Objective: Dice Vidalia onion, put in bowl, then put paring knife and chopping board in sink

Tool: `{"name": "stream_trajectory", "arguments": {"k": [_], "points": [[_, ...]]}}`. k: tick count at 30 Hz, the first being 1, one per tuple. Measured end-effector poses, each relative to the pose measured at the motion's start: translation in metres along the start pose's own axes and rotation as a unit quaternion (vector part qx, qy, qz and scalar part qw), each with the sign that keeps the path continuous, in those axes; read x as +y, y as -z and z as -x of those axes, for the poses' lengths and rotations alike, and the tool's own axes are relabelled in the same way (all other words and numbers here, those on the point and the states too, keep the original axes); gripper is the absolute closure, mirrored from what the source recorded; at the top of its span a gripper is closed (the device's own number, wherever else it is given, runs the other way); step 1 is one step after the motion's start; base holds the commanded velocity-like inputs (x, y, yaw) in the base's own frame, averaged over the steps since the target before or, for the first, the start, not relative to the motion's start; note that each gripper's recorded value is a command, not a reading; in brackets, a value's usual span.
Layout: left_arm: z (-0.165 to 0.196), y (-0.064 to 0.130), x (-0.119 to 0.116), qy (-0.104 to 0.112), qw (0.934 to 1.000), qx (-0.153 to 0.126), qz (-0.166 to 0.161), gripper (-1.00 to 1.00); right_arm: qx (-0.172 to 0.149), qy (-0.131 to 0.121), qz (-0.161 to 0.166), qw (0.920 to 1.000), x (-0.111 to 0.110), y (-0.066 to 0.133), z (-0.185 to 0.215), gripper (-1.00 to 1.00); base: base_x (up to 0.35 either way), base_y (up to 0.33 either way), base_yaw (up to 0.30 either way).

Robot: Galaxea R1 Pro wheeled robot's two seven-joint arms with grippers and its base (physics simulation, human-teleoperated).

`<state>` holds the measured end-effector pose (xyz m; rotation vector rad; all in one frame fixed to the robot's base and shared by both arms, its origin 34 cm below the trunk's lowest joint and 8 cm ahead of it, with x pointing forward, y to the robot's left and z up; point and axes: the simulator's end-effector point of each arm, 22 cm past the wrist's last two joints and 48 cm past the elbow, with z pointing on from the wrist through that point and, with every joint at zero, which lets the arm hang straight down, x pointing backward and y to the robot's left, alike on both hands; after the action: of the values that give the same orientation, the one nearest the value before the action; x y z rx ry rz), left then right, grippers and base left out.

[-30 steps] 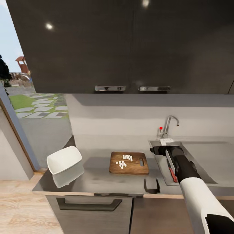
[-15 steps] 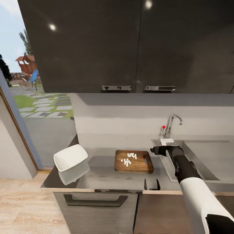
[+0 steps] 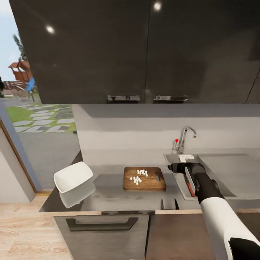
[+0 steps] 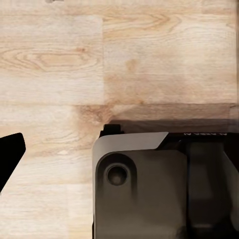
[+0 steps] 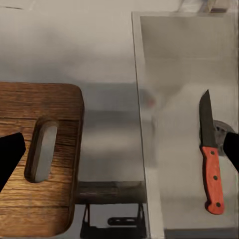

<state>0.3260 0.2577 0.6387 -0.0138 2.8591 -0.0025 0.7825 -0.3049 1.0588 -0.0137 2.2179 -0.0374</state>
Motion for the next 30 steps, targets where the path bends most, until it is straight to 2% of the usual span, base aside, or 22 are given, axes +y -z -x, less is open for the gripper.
{"name": "stream_trajectory", "arguments": {"k": [7,19,30], "points": [[0.001,0.000,0.001,0.000,1.0000,0.000,0.001,-1.00,0.002,-0.001,0.002,1.0000,0.003,0.000,-0.002,-1.00,0.002,0.015,-0.112],[0.001,0.000,0.001,0.000,1.0000,-0.001,0.001,-1.00,0.003,0.000,0.002,1.0000,0.003,-0.001,-0.003,-1.00,0.064,0.227,-0.002],[-0.001,0.000,0.001,0.000,1.0000,0.002,0.000,-1.00,0.016,0.000,0.002,0.9999,0.004,-0.006,-0.014,-1.00,0.004,0.012,0.000]]}}
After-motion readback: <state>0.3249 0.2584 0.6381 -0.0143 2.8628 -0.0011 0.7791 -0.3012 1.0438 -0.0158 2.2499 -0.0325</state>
